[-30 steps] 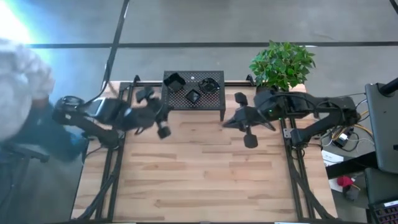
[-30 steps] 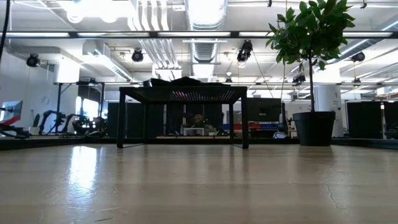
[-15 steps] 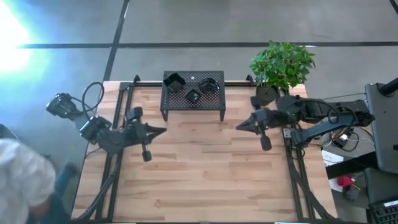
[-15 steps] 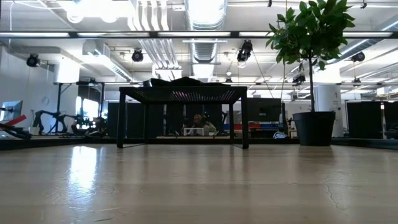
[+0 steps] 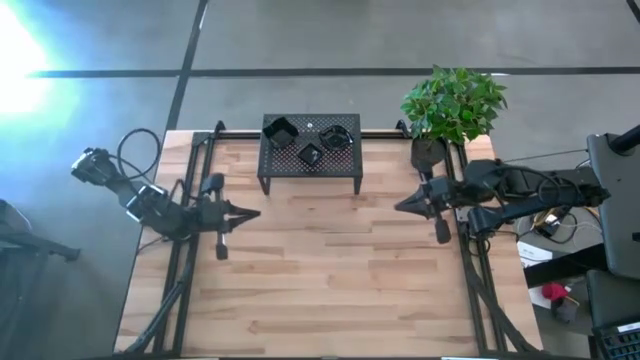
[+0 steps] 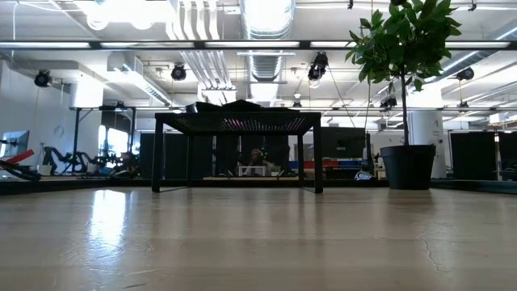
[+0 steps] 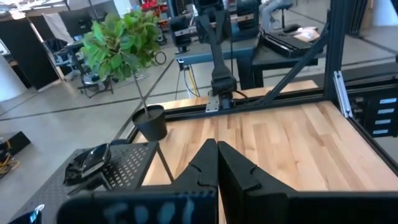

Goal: Pick & Place Mini shaped plates
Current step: Return to Home Position

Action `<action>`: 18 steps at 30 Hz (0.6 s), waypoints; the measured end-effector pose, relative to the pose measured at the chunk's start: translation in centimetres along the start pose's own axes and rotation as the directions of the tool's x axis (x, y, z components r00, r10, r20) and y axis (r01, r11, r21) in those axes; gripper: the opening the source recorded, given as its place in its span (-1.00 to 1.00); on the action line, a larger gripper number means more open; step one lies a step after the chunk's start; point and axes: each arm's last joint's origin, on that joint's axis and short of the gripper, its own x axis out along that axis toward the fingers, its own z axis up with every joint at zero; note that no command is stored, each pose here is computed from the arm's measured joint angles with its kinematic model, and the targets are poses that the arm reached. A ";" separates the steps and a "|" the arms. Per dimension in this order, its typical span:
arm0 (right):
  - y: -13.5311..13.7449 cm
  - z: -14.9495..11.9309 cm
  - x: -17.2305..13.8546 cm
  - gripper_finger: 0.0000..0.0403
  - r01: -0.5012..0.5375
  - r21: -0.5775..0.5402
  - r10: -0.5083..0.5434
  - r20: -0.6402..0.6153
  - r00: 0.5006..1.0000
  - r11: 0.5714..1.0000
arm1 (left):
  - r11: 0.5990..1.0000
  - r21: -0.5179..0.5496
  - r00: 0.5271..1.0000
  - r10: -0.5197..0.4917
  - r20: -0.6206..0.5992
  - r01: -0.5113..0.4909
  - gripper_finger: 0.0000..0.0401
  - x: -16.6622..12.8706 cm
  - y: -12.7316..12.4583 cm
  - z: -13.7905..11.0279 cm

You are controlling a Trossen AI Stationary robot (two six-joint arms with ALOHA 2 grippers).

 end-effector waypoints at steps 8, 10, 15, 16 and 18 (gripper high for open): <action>0.0 -2.4 -0.8 -0.96 -0.012 -0.002 0.012 0.045 0.999 1.000 | 0.999 -0.042 0.999 0.003 0.048 -0.001 -1.00 -1.8 1.4 -2.5; -0.1 -3.0 -1.0 -0.96 -0.013 0.009 0.013 0.057 0.998 1.000 | 0.999 -0.053 0.998 0.004 0.057 -0.001 -1.00 -2.3 1.8 -3.3; -0.1 -4.5 -1.5 -0.96 -0.021 0.026 0.018 0.105 0.994 0.999 | 0.996 -0.087 0.995 0.008 0.095 0.000 -1.00 -3.2 2.5 -5.1; -0.1 -4.7 -1.6 -0.96 -0.023 0.033 0.019 0.116 0.993 0.999 | 0.996 -0.093 0.995 0.009 0.102 0.001 -1.00 -3.5 2.7 -5.5; -0.1 -5.2 -1.8 -0.96 -0.026 0.035 0.021 0.135 0.991 0.999 | 0.995 -0.104 0.993 0.008 0.116 0.004 -1.00 -3.8 3.0 -6.2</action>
